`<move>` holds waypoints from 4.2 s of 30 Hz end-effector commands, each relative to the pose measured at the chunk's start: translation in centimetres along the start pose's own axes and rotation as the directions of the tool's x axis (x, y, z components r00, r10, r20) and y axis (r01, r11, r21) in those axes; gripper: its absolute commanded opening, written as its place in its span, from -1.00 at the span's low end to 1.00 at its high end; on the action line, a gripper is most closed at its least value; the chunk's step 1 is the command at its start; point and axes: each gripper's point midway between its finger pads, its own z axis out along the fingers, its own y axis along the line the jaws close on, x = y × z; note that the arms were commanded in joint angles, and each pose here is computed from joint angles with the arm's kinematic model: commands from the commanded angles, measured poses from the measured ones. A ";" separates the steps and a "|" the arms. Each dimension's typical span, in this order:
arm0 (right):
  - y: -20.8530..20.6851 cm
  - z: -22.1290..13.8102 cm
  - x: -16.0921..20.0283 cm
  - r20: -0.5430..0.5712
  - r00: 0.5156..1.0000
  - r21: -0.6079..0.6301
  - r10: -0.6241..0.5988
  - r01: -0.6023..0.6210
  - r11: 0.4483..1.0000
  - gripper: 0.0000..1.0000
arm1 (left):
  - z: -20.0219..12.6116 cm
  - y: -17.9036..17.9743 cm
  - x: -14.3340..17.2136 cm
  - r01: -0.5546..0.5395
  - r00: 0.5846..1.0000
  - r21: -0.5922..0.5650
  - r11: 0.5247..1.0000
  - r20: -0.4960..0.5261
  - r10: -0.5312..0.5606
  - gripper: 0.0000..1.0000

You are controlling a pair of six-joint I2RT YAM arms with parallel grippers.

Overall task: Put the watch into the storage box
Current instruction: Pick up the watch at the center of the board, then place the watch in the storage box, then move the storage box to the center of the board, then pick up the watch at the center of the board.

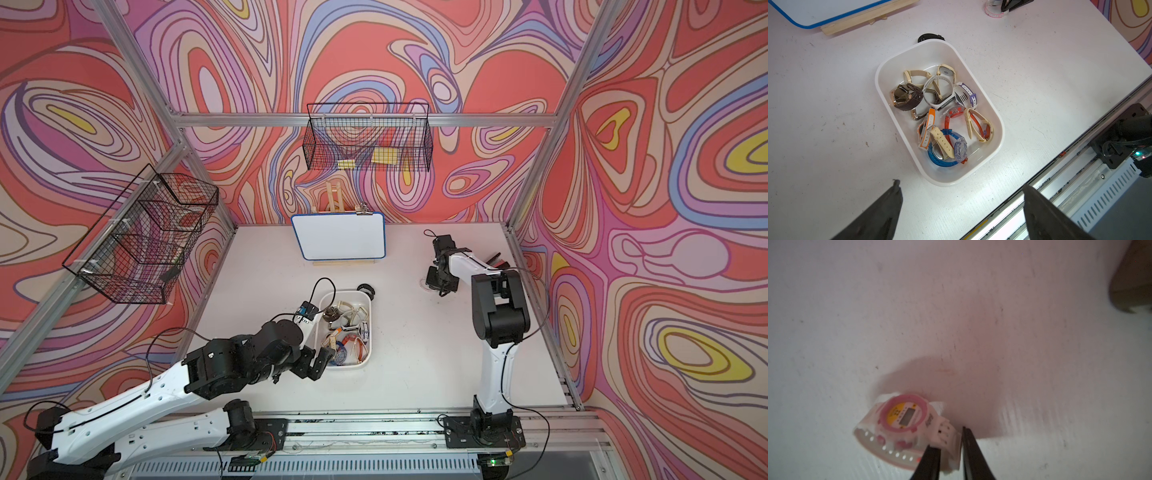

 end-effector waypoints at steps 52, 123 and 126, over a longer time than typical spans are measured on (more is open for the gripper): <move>20.1 -14.5 12.8 0.158 0.931 -0.390 -0.328 0.364 0.846 0.93 | -0.8 0.1 -4.4 -0.036 0.996 -0.080 0.996 0.082 0.043 0.99; -0.3 -19.7 8.4 0.244 0.963 -0.370 0.117 -0.019 0.929 0.97 | 25.0 5.1 -9.8 0.072 0.873 -0.295 0.953 -0.443 -0.203 1.00; -0.3 -19.8 8.3 0.245 0.962 -0.374 0.118 -0.018 0.927 0.96 | 25.9 5.3 -9.7 0.069 0.872 -0.292 0.954 -0.448 -0.200 1.00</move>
